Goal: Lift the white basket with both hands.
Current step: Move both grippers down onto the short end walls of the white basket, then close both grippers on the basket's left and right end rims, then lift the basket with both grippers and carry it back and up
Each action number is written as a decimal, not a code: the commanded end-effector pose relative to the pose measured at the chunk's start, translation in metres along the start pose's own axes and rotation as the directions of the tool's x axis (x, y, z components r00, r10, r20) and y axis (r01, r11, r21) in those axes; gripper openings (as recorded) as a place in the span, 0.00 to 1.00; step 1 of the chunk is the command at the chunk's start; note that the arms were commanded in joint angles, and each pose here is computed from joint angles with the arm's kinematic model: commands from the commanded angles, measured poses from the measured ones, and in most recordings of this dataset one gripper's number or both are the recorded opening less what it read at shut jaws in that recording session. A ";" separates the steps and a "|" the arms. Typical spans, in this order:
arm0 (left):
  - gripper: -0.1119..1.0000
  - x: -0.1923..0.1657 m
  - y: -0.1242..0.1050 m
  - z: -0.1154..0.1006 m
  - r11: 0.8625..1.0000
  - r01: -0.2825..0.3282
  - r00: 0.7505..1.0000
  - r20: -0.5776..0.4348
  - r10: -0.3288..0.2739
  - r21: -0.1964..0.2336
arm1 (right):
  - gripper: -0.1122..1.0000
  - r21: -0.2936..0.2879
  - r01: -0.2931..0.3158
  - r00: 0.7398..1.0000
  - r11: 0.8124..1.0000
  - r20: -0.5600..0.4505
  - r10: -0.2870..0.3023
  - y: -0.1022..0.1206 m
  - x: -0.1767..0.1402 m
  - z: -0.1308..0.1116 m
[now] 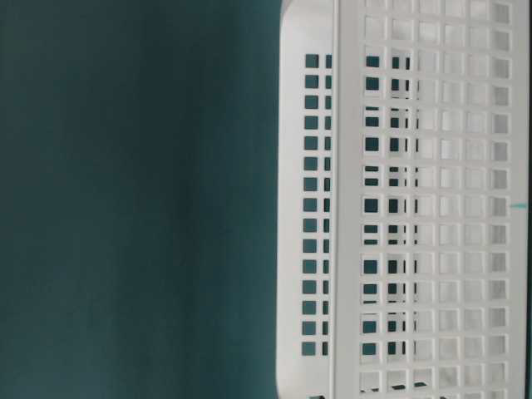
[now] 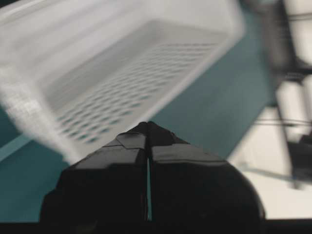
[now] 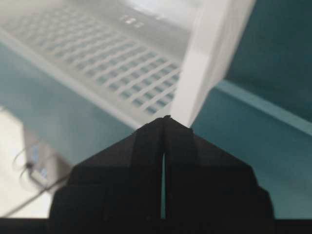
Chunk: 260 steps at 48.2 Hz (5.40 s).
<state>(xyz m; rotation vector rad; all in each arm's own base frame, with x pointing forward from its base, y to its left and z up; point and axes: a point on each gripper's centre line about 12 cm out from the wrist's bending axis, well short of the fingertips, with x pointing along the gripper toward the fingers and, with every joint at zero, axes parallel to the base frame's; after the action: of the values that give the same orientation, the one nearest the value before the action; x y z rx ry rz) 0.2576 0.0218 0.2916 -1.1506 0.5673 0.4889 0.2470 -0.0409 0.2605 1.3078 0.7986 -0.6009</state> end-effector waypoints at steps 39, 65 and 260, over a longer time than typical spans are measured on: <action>0.09 0.025 -0.004 0.007 0.981 -0.193 0.980 -0.058 0.190 -0.037 | 0.12 -0.001 0.339 0.939 0.941 -0.059 -0.339 0.018 0.028 0.022; 0.95 0.035 -0.001 0.006 0.982 -0.185 0.981 -0.056 0.183 -0.038 | 0.89 0.008 0.271 0.960 0.963 -0.071 -0.270 0.025 0.038 0.012; 0.18 -0.014 -0.076 0.037 0.971 -0.185 0.982 -0.054 0.179 -0.151 | 0.28 0.206 0.290 0.951 0.935 -0.170 -0.257 0.092 -0.026 0.008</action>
<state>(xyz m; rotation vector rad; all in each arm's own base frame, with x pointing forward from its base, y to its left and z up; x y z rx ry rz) 0.2988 0.0278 0.3495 -1.2696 0.7100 0.6956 0.3001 -0.0345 0.3356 1.5164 1.0053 -0.8538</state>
